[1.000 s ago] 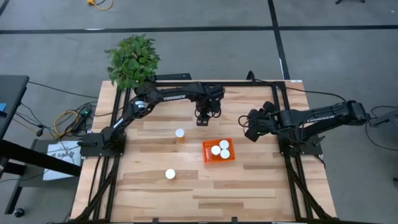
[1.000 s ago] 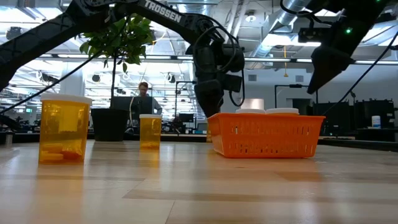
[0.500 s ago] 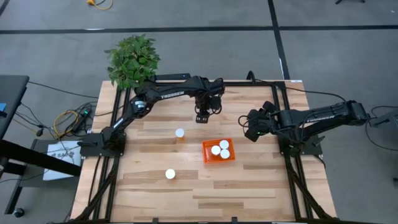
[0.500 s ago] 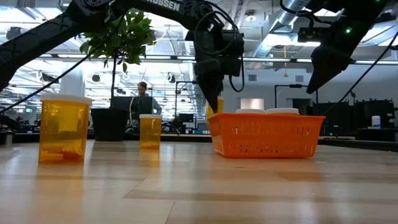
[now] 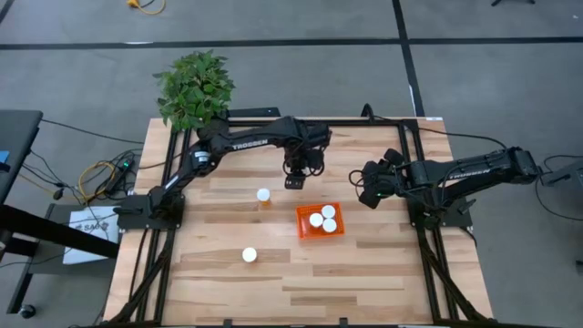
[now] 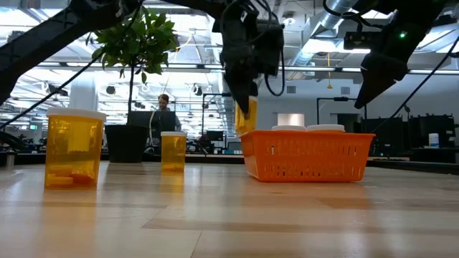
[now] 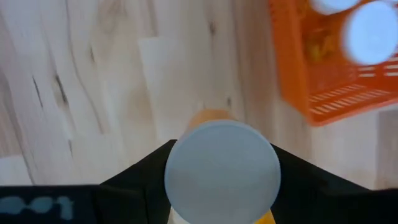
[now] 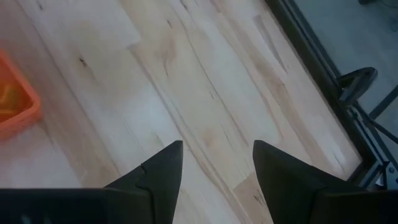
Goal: Pick and place pill bottles into a basket
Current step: Put the orange pill bottle into the orange bin
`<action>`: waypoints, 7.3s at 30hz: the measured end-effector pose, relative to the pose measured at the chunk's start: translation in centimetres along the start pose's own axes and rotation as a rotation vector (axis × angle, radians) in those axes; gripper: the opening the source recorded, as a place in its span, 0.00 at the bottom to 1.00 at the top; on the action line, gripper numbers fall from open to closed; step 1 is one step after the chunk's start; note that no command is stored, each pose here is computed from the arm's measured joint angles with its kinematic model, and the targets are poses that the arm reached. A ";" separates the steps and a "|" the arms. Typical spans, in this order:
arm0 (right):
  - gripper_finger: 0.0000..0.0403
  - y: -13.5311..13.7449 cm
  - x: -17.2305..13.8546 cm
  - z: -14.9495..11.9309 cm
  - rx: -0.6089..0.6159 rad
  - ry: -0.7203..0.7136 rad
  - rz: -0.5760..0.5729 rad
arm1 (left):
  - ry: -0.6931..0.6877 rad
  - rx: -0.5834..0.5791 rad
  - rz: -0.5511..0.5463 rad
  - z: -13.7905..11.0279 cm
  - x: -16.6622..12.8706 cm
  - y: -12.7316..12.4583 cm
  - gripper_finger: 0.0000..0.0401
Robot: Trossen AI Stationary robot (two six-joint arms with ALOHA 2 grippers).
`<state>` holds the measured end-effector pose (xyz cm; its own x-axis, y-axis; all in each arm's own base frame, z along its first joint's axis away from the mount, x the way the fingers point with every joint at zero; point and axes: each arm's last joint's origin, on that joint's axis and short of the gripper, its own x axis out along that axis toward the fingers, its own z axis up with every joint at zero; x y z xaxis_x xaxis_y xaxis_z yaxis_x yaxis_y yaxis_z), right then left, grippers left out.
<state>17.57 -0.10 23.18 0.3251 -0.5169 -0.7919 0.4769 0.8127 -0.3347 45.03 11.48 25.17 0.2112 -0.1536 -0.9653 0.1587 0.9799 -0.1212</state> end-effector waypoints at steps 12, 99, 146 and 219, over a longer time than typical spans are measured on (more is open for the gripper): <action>0.47 0.0 0.0 0.0 -0.002 0.001 0.001 | -0.058 0.029 0.012 0.4 -3.8 -4.5 0.48; 0.47 0.1 0.0 0.0 -0.046 0.010 0.023 | 0.134 -0.039 0.036 -0.9 -4.6 -13.4 0.48; 0.47 0.1 0.0 0.0 -0.073 0.011 0.050 | -0.315 -0.144 -0.008 -2.0 -1.0 -11.1 0.48; 0.47 0.2 0.0 0.2 -0.112 -0.003 0.058 | -0.118 -0.021 -0.111 1.2 3.9 -10.8 0.48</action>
<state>17.80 0.06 23.21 0.3517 -0.4687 -0.8104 0.3635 0.8661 -0.3432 45.33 0.14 22.98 0.3052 -0.2734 -0.9122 0.1674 0.9584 -0.2313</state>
